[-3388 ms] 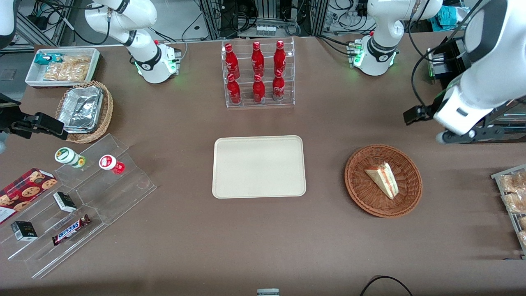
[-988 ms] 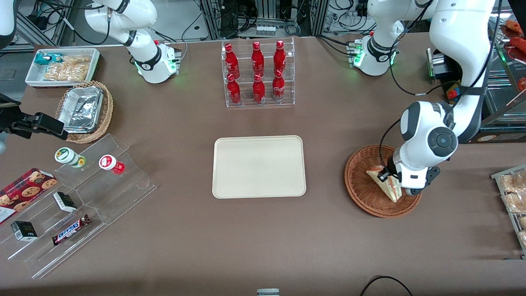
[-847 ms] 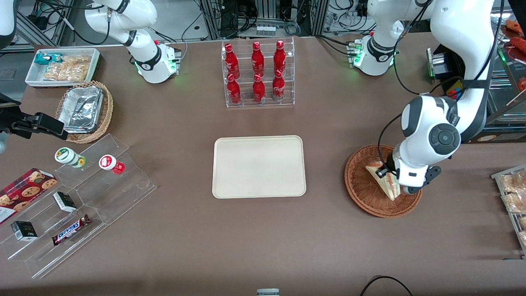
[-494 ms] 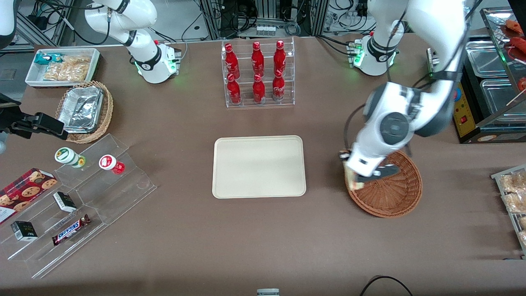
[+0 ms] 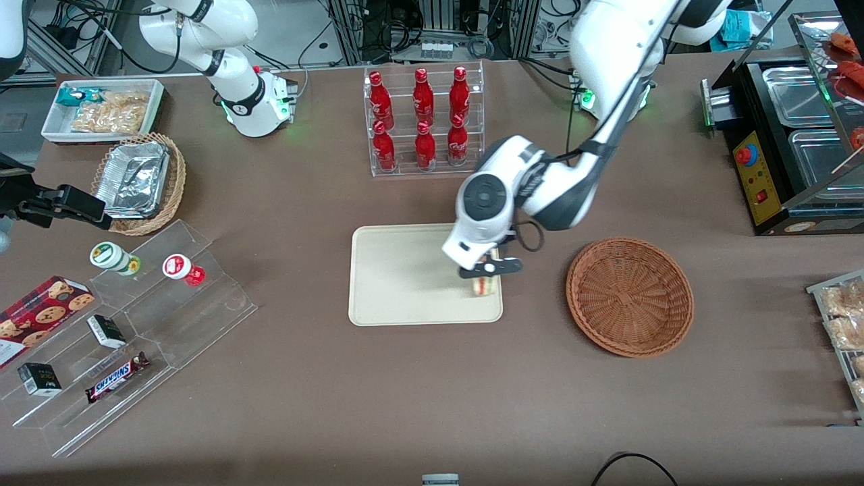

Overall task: Place sandwich from basket to tray
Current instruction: 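Lift the sandwich and carry it with the left gripper over the tray, then lower the sandwich onto the tray and open the left gripper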

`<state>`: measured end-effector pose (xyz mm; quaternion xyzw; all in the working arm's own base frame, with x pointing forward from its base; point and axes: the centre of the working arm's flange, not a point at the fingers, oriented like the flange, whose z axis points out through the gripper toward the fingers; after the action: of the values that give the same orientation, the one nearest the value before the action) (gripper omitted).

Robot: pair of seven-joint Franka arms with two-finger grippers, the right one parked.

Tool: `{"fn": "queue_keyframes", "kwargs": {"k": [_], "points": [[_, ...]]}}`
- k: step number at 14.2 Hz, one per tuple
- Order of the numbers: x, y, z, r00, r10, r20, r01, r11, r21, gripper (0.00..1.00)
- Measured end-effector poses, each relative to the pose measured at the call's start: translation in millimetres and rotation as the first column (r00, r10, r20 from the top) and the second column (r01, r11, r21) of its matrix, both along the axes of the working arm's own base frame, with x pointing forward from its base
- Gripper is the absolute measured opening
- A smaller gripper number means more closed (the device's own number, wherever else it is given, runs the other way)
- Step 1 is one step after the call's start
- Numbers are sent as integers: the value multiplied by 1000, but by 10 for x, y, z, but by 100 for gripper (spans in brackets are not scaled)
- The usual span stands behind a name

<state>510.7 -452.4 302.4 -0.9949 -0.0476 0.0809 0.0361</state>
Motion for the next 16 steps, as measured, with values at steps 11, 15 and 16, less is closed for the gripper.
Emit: {"fn": "queue_keyframes", "kwargs": {"k": [11,15,16], "points": [[-178,-655,-630,995,48,86,-39,995,-96,14],[-175,-658,-675,995,52,82,-44,995,-93,29],[-168,-666,-657,995,52,85,-44,994,-96,37]]}}
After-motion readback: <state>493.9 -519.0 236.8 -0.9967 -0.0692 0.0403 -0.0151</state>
